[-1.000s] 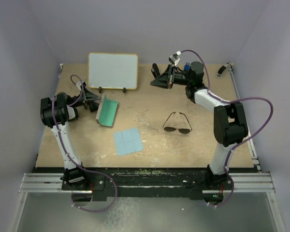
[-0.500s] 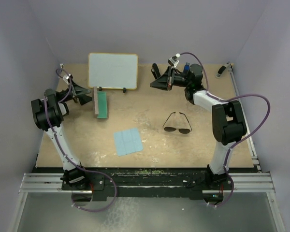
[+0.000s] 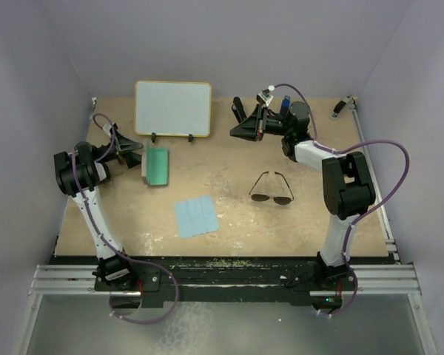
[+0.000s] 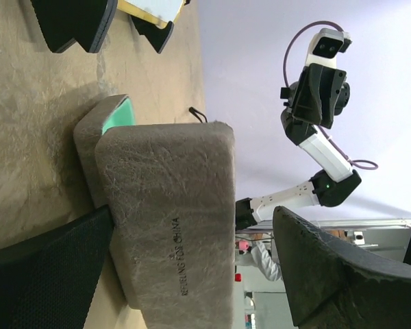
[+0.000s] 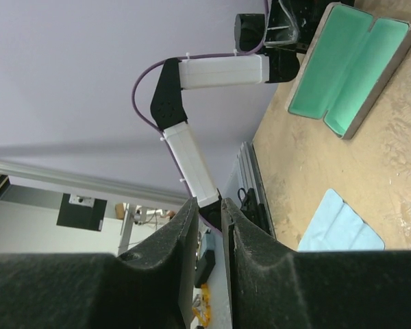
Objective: Organize the sunglasses
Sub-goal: Place the sunglasses case at the center of the board.
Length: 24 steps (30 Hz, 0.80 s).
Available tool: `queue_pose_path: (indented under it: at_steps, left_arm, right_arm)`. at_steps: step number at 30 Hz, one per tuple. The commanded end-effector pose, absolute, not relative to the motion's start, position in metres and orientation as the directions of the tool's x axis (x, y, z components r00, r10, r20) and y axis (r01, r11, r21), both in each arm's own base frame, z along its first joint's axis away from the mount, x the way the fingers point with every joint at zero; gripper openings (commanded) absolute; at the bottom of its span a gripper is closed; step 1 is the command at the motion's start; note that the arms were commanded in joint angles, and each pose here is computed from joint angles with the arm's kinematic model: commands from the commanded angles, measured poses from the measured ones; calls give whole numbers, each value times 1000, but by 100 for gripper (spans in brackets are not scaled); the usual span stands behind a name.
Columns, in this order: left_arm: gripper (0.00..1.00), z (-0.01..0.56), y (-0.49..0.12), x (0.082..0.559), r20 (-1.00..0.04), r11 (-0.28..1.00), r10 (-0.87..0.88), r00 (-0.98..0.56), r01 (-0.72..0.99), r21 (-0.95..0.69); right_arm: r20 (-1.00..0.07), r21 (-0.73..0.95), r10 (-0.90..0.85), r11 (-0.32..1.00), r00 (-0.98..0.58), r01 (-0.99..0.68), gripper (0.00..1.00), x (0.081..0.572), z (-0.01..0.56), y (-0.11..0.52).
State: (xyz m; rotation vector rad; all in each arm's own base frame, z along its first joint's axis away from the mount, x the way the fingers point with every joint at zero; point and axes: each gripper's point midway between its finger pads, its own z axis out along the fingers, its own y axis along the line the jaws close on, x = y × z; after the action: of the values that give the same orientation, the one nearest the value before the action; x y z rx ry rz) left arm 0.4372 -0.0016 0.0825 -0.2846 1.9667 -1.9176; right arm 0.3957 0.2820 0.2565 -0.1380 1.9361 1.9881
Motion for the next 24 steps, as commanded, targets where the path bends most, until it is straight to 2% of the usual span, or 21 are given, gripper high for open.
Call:
queue_pose_path:
  at_steps: [1, 14, 24]
  left_arm:
    - [98, 76, -1, 412, -289, 143, -223, -931, 263, -954]
    - [98, 105, 17, 402, -360, 185, -263, -895, 319, -929]
    - [98, 71, 20, 402, -266, 145, -284, -921, 233, -962]
  right_arm:
    - [-380, 922, 167, -14, -910, -387, 26, 389, 268, 280]
    - [-376, 924, 158, -12, -913, -383, 38, 390, 265, 281]
    - [-367, 928, 148, -11, -918, -373, 43, 388, 261, 281]
